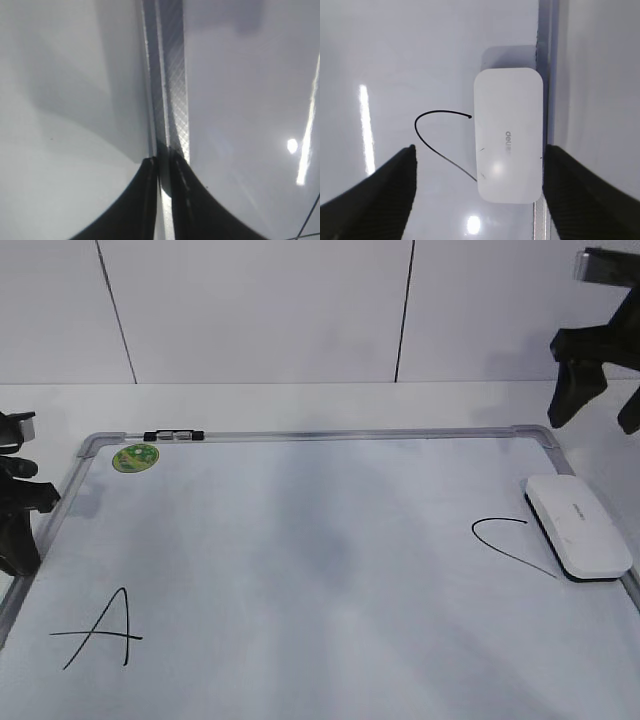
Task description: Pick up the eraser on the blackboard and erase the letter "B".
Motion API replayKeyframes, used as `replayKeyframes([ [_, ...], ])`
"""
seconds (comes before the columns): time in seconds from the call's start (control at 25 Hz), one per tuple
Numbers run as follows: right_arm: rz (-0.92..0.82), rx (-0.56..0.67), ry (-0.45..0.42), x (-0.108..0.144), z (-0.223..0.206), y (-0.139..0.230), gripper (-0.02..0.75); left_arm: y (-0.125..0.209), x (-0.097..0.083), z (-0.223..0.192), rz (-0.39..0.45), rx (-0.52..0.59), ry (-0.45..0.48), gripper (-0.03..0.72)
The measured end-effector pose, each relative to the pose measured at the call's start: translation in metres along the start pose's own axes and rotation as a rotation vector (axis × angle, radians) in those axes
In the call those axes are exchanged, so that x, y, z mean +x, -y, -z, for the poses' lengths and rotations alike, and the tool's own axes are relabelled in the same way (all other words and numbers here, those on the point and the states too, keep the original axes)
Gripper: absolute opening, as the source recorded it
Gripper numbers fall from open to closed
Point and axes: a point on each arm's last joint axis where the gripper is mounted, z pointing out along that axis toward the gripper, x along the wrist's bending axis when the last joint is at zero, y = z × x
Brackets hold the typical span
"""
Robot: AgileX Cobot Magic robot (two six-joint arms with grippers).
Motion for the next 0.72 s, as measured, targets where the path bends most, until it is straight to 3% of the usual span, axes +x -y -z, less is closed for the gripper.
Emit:
replayKeyframes([
  [0.16,-0.002,-0.055,-0.004,0.002,0.022,0.006,0.589,0.000,0.000,0.000,0.002,0.000,0.000,0.087],
  [0.44,-0.003,-0.109,-0.024,0.006,0.044,0.013,0.589,-0.001,0.000,0.002,-0.001,0.010,0.002,0.240],
  [0.72,0.002,-0.164,-0.033,0.008,0.066,0.022,0.589,-0.016,-0.005,0.026,-0.011,-0.016,0.011,0.267],
])
